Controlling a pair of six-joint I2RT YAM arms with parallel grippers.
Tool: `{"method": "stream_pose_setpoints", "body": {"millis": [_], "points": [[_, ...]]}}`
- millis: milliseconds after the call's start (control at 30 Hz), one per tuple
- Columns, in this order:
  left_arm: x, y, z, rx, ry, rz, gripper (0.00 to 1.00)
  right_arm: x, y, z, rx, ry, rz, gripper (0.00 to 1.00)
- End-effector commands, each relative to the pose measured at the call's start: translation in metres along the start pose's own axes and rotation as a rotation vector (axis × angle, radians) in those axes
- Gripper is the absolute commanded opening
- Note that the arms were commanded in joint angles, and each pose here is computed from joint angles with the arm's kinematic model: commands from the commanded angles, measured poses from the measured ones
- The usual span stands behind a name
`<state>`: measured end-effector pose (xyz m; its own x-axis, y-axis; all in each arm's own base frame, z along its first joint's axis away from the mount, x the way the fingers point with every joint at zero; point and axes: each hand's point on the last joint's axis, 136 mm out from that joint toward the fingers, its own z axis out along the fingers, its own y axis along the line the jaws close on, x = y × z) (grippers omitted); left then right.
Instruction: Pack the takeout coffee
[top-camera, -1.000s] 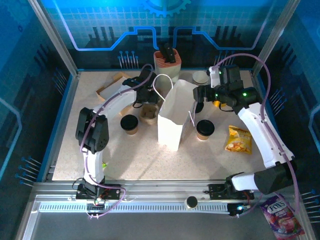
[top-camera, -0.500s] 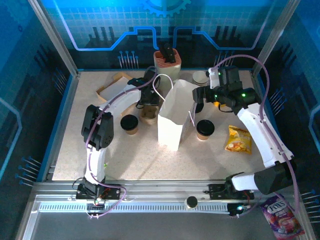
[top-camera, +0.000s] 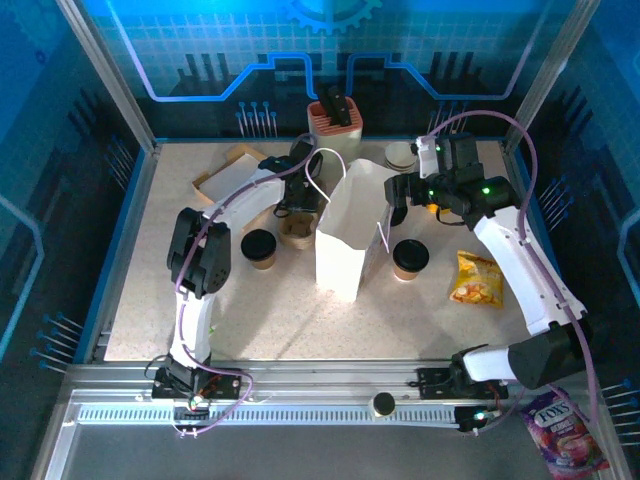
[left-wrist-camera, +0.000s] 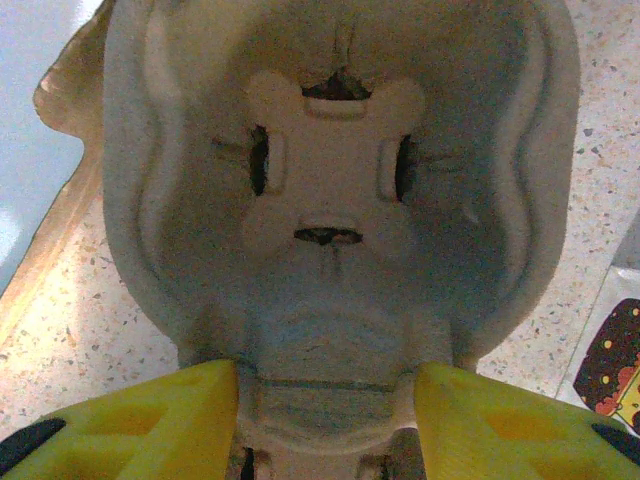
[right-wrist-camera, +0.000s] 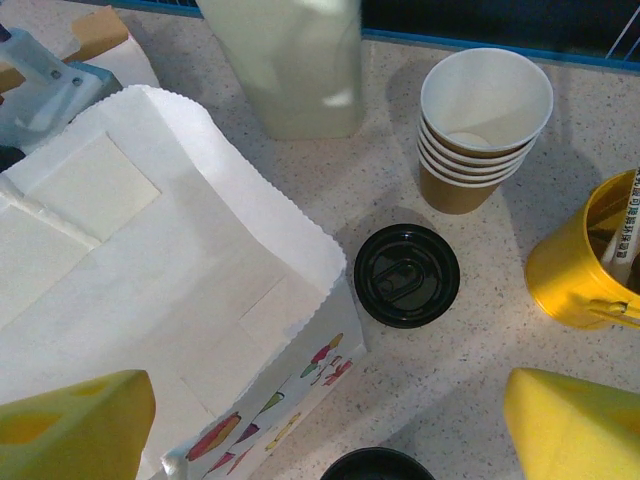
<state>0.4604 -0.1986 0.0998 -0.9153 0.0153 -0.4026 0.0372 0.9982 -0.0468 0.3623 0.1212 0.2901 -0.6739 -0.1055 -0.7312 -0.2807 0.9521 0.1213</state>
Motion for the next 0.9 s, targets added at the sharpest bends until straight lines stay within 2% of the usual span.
{"method": "stream_pose_setpoints", "body": {"millis": [0, 367, 867], "points": [[-0.0006, -0.0024, -0.0018, -0.012, 0.008, 0.021, 0.50, -0.0011, -0.0010, -0.0042, -0.011, -0.017, 0.019, 0.91], [0.0002, -0.0041, 0.0023, -0.008, 0.016, 0.024, 0.49, 0.0009, -0.0007, -0.0028, -0.014, -0.012, 0.022, 0.91], [0.0039, -0.0040, 0.0043, -0.008, 0.030, 0.029, 0.41, 0.0031, -0.0014, 0.0004, -0.011, -0.005, 0.021, 0.91]]}}
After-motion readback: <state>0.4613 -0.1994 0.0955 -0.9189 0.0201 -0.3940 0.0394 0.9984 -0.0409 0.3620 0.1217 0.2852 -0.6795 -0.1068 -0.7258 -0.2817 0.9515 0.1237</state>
